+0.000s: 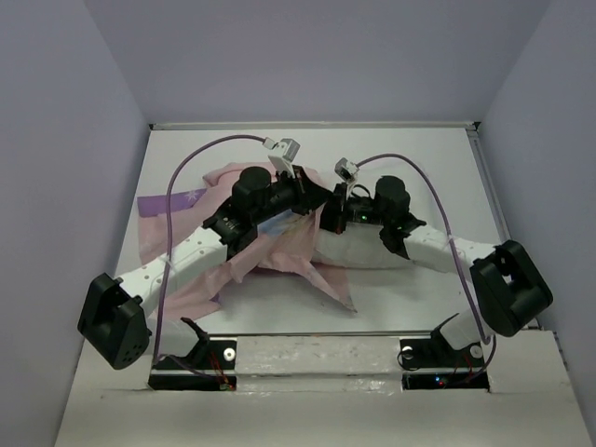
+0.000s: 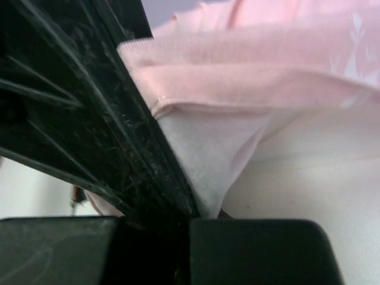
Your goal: Put the pillow into the pillowcase
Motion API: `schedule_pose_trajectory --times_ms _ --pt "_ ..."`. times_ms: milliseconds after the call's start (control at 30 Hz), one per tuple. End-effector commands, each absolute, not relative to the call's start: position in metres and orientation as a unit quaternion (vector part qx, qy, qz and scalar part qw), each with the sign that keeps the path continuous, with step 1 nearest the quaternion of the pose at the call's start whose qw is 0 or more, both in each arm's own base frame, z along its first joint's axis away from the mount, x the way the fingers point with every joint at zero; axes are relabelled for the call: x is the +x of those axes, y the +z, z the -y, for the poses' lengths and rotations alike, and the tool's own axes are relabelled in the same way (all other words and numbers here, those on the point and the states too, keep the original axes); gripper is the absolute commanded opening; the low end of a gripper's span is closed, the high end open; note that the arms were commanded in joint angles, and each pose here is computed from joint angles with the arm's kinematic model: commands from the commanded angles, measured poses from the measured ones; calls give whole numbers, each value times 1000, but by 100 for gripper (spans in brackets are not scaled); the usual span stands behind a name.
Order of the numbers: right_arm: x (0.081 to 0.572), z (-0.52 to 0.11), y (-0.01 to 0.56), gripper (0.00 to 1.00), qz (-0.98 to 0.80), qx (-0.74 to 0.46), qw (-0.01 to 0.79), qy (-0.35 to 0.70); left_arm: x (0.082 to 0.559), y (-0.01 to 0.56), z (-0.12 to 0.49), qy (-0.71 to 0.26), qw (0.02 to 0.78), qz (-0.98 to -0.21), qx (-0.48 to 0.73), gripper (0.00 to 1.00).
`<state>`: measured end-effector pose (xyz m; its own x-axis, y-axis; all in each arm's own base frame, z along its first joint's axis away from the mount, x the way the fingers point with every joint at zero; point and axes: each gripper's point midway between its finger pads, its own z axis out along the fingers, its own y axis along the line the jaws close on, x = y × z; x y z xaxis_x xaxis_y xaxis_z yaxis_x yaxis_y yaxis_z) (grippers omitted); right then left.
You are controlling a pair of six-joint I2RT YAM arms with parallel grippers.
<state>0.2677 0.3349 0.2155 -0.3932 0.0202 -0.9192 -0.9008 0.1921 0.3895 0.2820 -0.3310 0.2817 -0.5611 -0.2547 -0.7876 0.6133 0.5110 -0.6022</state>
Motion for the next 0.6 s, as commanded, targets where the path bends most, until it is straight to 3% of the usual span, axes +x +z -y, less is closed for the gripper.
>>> schedule_pose_trajectory --times_ms 0,233,400,567 --pt "224 -344 314 0 -451 -388 473 650 228 388 350 -610 485 -606 157 0" --pt "244 -352 306 0 -429 -347 429 715 198 426 346 -646 480 -568 174 0" --pt "256 -374 288 0 -447 -335 413 719 169 426 374 -688 408 -553 235 0" --pt "266 -406 297 0 -470 -321 457 684 142 425 409 -710 363 -541 269 0"
